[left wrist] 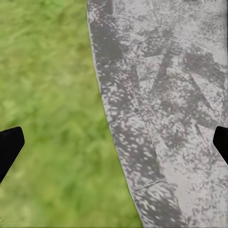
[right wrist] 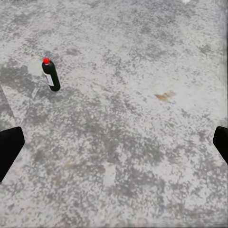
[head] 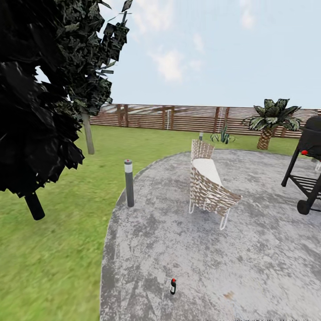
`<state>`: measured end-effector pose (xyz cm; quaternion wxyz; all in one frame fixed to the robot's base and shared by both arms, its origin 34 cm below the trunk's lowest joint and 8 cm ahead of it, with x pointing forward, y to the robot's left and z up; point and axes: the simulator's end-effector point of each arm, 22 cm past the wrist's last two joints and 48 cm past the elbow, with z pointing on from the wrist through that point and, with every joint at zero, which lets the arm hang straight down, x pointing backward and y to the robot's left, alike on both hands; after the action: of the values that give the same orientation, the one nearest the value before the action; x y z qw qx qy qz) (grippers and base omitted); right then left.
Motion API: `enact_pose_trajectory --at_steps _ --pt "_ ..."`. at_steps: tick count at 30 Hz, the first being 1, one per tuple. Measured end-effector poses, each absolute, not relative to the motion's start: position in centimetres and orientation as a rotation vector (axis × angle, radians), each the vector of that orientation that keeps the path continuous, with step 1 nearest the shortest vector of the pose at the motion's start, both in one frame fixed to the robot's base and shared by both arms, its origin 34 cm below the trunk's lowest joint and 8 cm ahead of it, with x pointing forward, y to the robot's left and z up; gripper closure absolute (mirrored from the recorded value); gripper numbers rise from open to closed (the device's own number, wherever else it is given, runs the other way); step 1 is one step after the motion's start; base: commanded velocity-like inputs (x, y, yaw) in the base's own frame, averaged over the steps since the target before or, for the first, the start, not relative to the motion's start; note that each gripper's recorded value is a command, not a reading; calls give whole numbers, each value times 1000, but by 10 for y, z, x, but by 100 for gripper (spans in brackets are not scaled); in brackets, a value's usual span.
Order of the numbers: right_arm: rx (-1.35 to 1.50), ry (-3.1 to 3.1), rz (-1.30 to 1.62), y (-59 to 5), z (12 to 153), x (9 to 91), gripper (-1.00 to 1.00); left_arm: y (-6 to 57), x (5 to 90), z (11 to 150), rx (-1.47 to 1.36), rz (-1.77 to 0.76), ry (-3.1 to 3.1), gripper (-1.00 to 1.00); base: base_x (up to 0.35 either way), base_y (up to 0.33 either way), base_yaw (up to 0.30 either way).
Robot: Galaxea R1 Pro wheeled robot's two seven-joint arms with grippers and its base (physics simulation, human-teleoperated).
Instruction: In the garden, pick up the pesticide atomizer on the floor and spray pesticide onto both trees until each tree trunk is fully covered.
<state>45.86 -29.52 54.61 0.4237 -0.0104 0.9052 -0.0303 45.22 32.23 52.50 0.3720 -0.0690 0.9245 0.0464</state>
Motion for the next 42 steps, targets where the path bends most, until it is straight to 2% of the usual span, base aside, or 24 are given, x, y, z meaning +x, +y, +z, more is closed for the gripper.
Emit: enact_pose_trajectory --at_steps 42 --pt "-26 2265 -76 -295 546 459 -100 322 452 525 -177 119 2370 -100 70 302 -300"
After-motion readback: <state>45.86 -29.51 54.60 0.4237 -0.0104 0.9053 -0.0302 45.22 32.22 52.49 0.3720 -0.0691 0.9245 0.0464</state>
